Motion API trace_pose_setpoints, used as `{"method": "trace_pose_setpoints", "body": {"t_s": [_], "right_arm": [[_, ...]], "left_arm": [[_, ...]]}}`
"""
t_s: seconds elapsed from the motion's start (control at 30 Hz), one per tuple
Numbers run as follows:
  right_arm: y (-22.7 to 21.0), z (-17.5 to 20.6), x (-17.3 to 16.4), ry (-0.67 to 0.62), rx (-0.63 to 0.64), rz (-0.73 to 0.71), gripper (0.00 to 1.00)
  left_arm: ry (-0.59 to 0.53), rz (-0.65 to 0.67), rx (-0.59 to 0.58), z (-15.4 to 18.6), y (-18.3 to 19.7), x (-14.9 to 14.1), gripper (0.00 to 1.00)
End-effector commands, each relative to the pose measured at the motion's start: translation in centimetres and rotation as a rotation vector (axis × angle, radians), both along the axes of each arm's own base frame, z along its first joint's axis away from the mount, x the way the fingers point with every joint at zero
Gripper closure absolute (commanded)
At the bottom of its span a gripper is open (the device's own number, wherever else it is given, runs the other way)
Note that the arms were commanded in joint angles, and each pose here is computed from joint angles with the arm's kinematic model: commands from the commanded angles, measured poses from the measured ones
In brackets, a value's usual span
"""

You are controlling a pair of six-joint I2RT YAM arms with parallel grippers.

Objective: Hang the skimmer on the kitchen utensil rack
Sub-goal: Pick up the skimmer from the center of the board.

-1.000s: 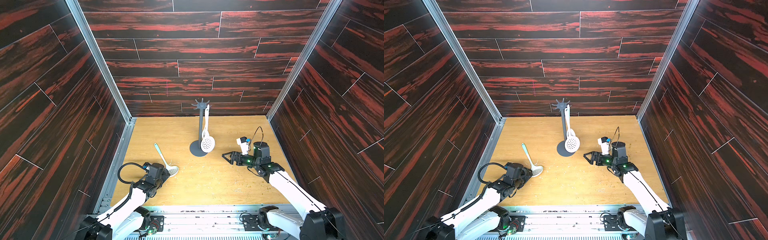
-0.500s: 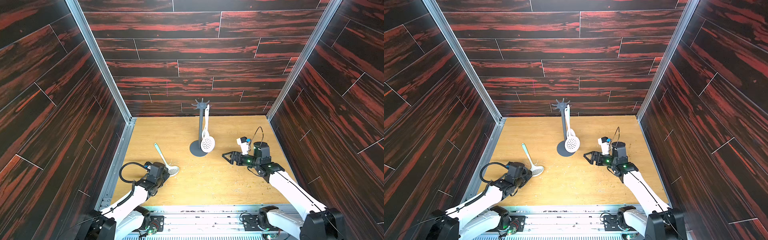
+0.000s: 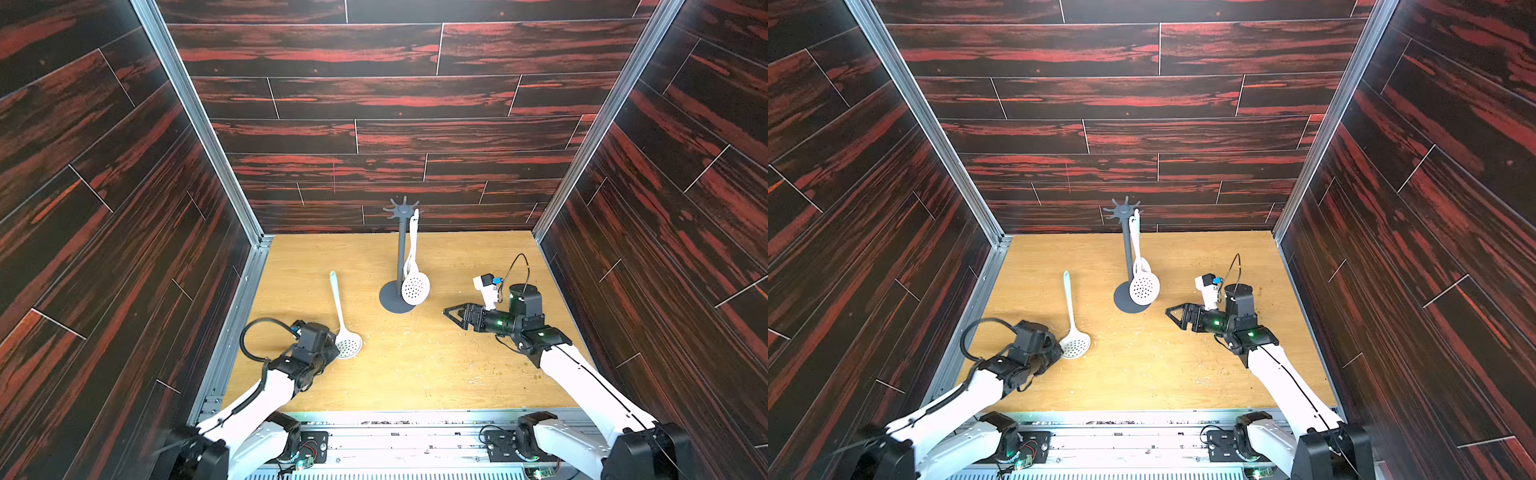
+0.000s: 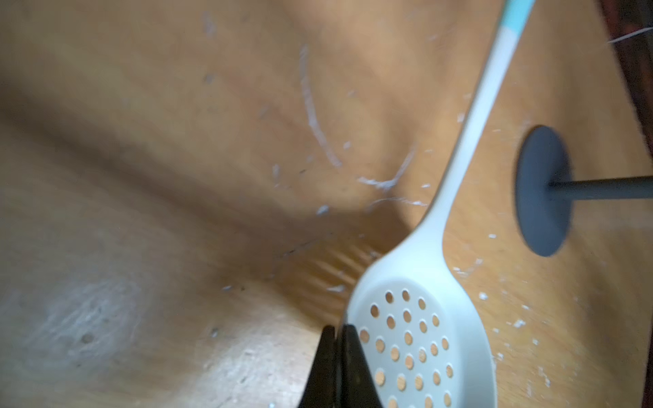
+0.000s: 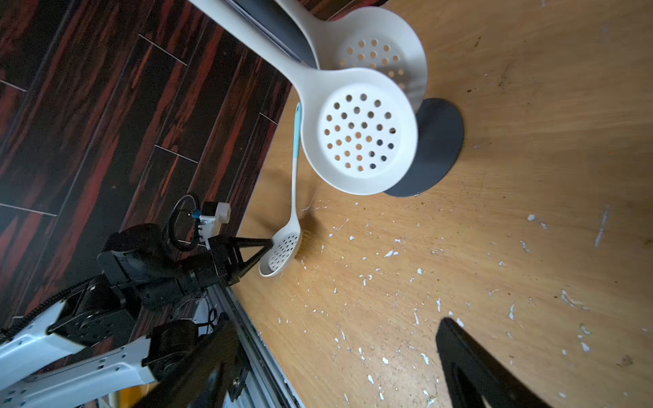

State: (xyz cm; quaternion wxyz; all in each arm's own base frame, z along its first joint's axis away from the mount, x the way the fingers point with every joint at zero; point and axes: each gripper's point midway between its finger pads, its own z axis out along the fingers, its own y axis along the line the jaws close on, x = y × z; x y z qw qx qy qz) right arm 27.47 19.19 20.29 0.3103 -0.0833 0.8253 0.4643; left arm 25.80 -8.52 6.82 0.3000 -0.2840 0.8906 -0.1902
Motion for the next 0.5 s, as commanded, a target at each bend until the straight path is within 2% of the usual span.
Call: {"method": "trace_pose_setpoints", "body": {"t_s": [0.0, 0.13, 0.2, 0.33, 0.47], "right_arm": [[1.3, 2.2, -1.8, -0.029, 0.126, 0.108, 0.09], [2.9, 3.5, -3.6, -0.070, 0.192, 0.171, 0.09], [4.6, 4.3, -4.7, -0.105, 0.191, 0.218, 0.09], [8.6, 6.4, -6.9, -0.195, 0.165, 0.321, 0.09], [10.9, 7.7, -6.9, -0.213, 0.190, 0.341, 0.11]], "left_arm": [[-0.127, -0.109, 0.088, 4.3, 0.2, 0.3, 1.00], [-0.266, -0.191, 0.073, 7.4, -0.5, -0.1, 1.00], [-0.300, -0.228, 0.046, 8.3, -1.1, -0.6, 1.00], [-0.336, -0.295, -0.018, 9.3, -2.5, -1.2, 1.00], [-0.345, -0.322, -0.057, 9.8, -3.1, -1.5, 1.00]]}}
